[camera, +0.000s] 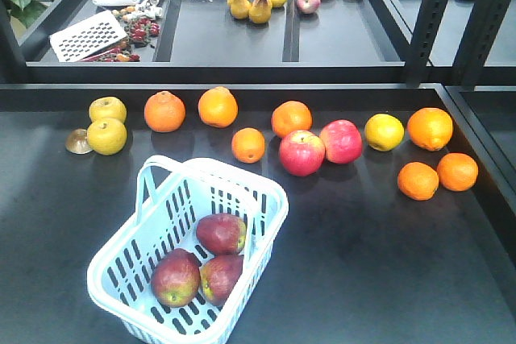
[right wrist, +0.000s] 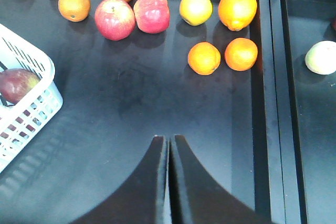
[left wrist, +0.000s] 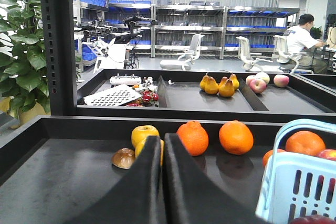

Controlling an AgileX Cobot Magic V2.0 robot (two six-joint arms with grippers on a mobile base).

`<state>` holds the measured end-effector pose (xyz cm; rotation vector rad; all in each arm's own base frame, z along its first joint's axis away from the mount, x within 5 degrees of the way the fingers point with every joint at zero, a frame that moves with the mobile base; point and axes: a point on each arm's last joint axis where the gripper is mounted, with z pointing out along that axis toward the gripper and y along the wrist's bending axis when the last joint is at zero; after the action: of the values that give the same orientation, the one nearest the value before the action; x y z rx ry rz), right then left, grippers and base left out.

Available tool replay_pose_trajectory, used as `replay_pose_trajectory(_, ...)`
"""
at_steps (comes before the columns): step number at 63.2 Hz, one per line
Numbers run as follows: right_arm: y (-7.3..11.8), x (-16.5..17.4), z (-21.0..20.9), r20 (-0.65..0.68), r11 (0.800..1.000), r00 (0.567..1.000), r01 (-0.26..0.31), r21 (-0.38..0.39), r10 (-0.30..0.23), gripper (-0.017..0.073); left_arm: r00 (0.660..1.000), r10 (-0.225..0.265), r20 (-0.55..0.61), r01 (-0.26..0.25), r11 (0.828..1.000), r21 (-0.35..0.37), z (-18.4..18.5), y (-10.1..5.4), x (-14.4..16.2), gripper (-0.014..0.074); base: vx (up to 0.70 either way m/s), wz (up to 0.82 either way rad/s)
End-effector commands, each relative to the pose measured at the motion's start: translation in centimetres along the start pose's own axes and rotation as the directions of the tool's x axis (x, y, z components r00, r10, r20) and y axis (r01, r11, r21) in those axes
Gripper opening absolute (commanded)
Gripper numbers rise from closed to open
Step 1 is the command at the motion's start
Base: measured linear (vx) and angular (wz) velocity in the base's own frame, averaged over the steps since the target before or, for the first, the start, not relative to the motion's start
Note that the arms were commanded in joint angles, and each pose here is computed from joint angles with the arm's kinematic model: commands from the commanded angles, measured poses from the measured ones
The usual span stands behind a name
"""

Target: Pick three apples into basket with both arms

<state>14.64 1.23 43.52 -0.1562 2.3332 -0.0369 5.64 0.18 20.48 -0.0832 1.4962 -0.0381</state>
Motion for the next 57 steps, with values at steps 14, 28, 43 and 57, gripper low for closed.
replay_pose_trajectory(14,-0.2,-0.8,-0.8,0.089,1.0,0.996,-0.002,0.014,0.001,-0.0008,0.997,-0.014,0.077,0.013,1.0,0.006,-0.1,0.0,-0.5,-0.0007,0.0,0.0)
replay_pose_trajectory(28,-0.2,-0.8,-0.7,0.086,1.0,0.996,-0.002,0.014,0.0,-0.0008,0.997,-0.014,0.077,0.013,1.0,0.006,-0.1,0.0,-0.5,-0.0007,0.0,0.0)
replay_pose_trajectory(43,0.0,3.7,0.8,0.147,1.0,0.989,0.012,0.023,-0.015,-0.0008,0.997,-0.014,0.077,0.013,1.0,0.006,-0.1,0.0,-0.5,-0.0007,0.0,0.0)
replay_pose_trajectory(57,0.5,9.6,2.5,0.441,0.999,0.896,0.031,0.04,-0.046,-0.0008,0.997,-0.014,0.077,0.013,1.0,0.006,-0.1,0.0,-0.5,-0.0007,0.0,0.0)
